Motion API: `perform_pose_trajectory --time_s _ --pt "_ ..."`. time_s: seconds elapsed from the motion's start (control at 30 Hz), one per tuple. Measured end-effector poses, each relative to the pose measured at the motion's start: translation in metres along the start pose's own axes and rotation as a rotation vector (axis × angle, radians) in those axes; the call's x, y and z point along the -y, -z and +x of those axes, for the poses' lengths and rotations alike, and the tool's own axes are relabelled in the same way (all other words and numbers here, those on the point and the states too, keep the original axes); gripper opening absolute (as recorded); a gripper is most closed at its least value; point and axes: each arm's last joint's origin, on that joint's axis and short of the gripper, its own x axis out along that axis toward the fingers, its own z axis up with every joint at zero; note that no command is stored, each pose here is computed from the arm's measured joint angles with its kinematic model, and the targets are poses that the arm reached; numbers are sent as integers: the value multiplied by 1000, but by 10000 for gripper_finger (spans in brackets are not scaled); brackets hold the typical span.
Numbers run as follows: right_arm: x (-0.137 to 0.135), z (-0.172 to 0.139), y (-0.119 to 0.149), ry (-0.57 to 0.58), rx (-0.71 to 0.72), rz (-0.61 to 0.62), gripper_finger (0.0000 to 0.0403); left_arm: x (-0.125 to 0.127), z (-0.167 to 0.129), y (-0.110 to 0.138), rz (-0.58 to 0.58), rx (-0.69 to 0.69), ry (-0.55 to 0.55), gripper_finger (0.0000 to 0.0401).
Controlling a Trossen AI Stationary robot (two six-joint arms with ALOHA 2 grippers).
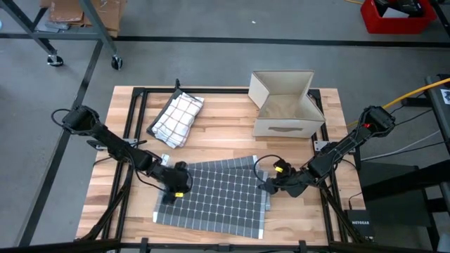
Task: Fold towel
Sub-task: Fold the gray white kitchen towel
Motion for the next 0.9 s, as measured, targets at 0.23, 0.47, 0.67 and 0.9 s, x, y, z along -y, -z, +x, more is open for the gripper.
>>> perform_pose_trajectory --time_s 0.23,0.47,0.67,0.9 --pt "8 0 -1 75 7 11 367 4 -1 -12 -99 120 51 35" --pt "10 2 0 94 13 35 361 4 -1 -12 -126 124 55 35" --pt "15 18 6 118 16 58 316 4 -1 -12 -126 124 54 35" --pt "15 31 12 77 12 90 263 4 -1 -12 -127 123 54 35"
